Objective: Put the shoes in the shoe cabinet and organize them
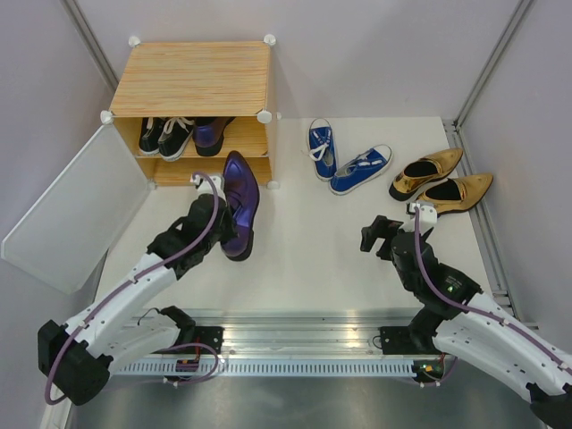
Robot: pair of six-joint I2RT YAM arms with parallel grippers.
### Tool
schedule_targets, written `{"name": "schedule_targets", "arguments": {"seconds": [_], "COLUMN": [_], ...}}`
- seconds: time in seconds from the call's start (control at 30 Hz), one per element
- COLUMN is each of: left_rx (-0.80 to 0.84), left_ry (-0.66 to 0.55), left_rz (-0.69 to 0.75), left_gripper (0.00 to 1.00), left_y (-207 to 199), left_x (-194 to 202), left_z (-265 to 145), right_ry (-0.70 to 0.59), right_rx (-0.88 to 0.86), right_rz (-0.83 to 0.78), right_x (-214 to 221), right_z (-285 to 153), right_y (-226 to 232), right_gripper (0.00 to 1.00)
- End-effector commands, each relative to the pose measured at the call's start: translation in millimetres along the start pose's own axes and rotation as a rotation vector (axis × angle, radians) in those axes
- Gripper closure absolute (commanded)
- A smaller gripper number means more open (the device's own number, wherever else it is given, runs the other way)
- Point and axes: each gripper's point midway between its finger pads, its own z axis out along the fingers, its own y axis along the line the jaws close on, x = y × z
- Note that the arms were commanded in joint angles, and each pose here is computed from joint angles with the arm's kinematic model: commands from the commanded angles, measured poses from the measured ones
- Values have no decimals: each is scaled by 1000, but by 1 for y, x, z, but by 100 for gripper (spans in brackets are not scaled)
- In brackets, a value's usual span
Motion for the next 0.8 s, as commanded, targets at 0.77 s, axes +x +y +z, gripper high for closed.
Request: {"name": "schedule_targets", "arguments": {"seconds": [0.77], "left_rx": [70], "left_ry": [-354], "left_rz": [181], "left_gripper": [98], "left_y": [-45], "left_x": [-220], "left_z": [43], "right_ry": [-26], "right_rx": [62], "right_rz": [2], "right_x": [-10], "right_z": [9], "right_y": [-9], "right_gripper": [2]}}
